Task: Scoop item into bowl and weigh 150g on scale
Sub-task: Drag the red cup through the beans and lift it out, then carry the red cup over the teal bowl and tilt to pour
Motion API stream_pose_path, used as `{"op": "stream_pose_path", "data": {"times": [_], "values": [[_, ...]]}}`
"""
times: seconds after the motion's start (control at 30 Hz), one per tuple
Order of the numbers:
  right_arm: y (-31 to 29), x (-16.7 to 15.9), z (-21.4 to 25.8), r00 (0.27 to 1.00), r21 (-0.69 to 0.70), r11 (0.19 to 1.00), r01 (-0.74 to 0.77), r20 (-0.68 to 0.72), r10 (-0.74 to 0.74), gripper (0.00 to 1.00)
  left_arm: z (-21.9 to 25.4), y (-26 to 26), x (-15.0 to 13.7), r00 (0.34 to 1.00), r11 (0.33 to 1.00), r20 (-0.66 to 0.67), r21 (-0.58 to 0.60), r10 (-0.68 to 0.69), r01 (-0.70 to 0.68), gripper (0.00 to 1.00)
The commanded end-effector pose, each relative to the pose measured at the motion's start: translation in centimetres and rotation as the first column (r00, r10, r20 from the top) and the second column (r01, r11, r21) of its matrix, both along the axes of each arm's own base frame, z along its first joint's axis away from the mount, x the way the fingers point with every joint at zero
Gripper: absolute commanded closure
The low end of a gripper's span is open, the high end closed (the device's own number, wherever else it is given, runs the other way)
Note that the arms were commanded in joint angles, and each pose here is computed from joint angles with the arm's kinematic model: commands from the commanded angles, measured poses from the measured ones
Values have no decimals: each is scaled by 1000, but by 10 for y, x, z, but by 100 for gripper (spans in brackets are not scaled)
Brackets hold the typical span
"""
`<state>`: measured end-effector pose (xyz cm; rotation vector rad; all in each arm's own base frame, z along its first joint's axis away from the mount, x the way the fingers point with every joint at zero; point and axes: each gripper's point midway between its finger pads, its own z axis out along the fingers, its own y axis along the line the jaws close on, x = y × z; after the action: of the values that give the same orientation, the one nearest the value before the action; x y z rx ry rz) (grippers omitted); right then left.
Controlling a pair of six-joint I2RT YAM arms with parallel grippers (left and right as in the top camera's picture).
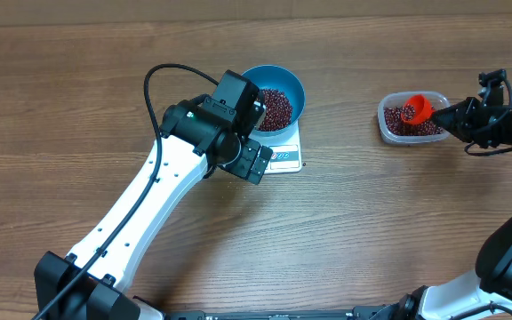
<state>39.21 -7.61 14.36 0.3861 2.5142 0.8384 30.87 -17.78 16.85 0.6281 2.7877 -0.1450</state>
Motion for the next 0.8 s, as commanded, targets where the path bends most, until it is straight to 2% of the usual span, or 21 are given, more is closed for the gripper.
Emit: {"op": "stream_pose_path", "data": {"times": [0.0,0.2,0.4,0.63,0.77], "values": [[8,6,36,993,57,998,-32,112,25,96,6,0,0,1000,1000,19,-2,-15,15,0],[20,7,49,985,97,992,-75,161,59,96,6,0,0,1000,1000,19,-2,-15,15,0],[47,8,79,955,58,986,-158,262,138,96,6,0,0,1000,1000,19,-2,-15,15,0],[105,10,107,899,10,958,-287,347,266,96,6,0,0,1000,1000,19,-2,-15,15,0],[150,13,115,844,-34,920,-390,387,372,96,6,0,0,1000,1000,19,-2,-15,15,0]]}}
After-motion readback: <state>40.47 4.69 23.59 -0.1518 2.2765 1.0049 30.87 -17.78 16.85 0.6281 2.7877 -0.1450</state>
